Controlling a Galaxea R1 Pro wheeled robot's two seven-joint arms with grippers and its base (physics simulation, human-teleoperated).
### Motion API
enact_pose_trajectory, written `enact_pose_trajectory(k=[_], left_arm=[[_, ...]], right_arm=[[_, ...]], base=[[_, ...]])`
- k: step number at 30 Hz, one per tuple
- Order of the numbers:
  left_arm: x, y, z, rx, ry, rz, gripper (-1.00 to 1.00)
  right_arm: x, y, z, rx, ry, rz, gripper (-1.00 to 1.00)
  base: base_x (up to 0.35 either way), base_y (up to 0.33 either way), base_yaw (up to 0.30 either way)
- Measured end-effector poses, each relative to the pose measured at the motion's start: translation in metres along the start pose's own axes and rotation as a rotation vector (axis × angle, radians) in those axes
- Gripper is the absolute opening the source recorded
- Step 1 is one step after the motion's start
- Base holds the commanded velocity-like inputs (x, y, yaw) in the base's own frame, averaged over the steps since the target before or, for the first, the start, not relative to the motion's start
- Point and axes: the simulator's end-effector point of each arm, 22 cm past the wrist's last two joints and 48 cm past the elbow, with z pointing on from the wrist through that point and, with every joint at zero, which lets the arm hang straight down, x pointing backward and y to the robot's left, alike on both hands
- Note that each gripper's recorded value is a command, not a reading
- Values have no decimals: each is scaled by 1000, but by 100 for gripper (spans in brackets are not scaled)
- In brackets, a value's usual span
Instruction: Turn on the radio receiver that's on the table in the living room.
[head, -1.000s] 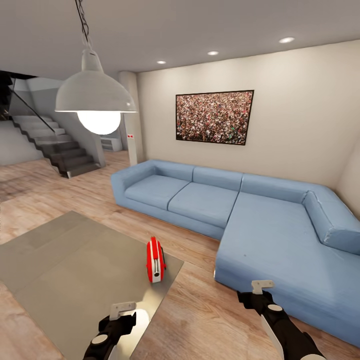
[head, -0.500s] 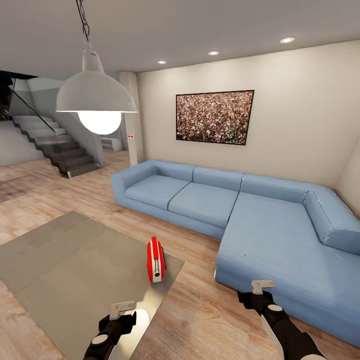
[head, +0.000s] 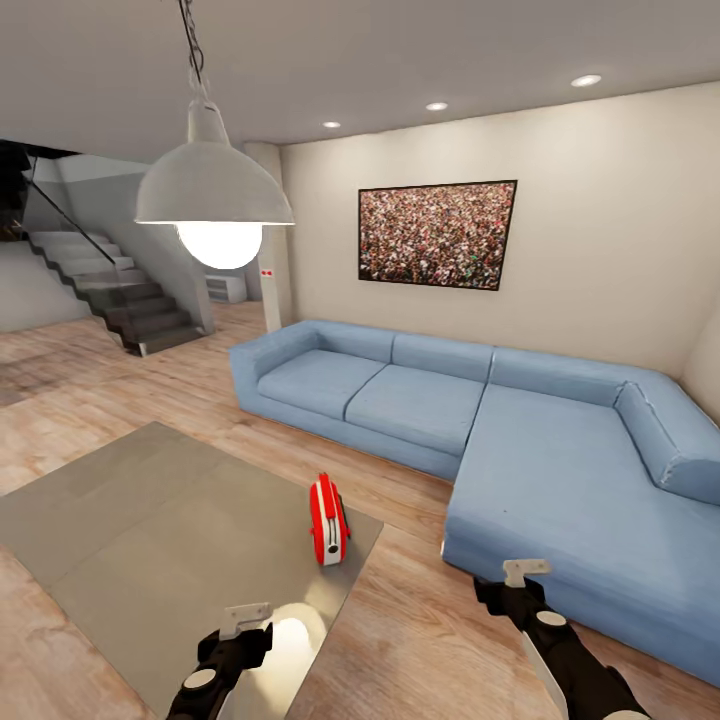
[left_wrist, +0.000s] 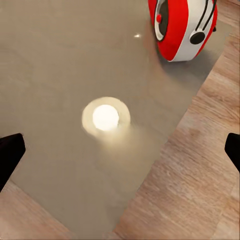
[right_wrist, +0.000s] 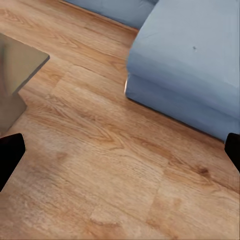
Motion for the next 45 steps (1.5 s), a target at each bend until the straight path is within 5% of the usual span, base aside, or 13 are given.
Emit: enact_pose_trajectory(k=[21,45], left_arm=[[-4,-3,0,1,-21,-1,100],[-8,1,0,-6,-39,0,100]], right_arm=[[2,0,0,0,3,-1,100],[2,0,0,0,3,-1,100]], base=[[0,54,0],[0,-275,0]])
